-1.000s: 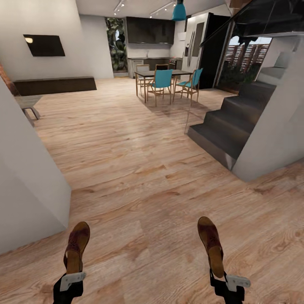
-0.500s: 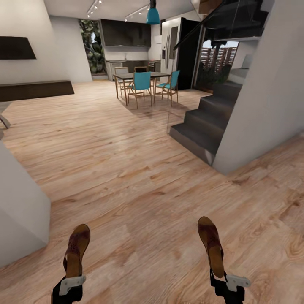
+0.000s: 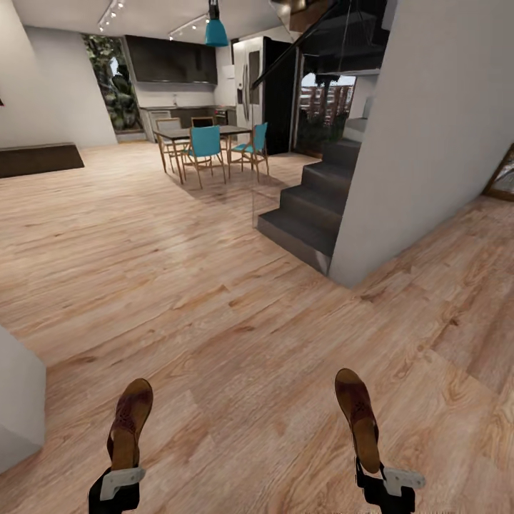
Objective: Pick up the two gym shoes and the two sandals from the corridor floor and place them onto the hallstand (shoe rack) in the corridor, making sure they are on the rack and not on the floor. Arrange them so the two gym shoes are next to each other and the two sandals are next to each other.
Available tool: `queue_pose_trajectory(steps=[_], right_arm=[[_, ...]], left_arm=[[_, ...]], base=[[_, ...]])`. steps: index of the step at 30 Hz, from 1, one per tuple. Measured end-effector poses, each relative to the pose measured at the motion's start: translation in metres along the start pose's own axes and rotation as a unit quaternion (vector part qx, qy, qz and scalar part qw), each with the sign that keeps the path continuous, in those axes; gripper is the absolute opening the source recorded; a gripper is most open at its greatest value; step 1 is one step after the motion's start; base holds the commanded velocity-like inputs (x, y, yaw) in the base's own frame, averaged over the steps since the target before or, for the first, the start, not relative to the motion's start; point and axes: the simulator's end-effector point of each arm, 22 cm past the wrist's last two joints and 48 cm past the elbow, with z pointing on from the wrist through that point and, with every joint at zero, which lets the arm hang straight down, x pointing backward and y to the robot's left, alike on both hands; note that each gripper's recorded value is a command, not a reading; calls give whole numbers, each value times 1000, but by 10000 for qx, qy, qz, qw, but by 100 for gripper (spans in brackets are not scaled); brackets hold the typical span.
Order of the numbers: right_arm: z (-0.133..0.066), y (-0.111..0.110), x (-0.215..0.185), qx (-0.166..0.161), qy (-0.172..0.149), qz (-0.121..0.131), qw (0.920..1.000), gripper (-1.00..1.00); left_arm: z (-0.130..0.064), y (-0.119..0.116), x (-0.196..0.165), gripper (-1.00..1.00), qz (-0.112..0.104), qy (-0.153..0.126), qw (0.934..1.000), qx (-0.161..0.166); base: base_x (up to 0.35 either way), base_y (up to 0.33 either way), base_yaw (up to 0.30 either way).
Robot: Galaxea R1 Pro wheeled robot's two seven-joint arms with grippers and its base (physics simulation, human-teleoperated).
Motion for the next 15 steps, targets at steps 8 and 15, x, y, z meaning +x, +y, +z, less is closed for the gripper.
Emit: queue_pose_trajectory(steps=[8,15], right_arm=[[-2,1,2,-8,22,2,10000,-100],[-2,1,1,-6,15,7,10000,-100]], left_arm=[[0,0,-1,-100,-3,-17,10000,1],[0,0,-2,-100,-8,-29,10000,-1]], base=[[0,0,-283],[0,0,-294]])
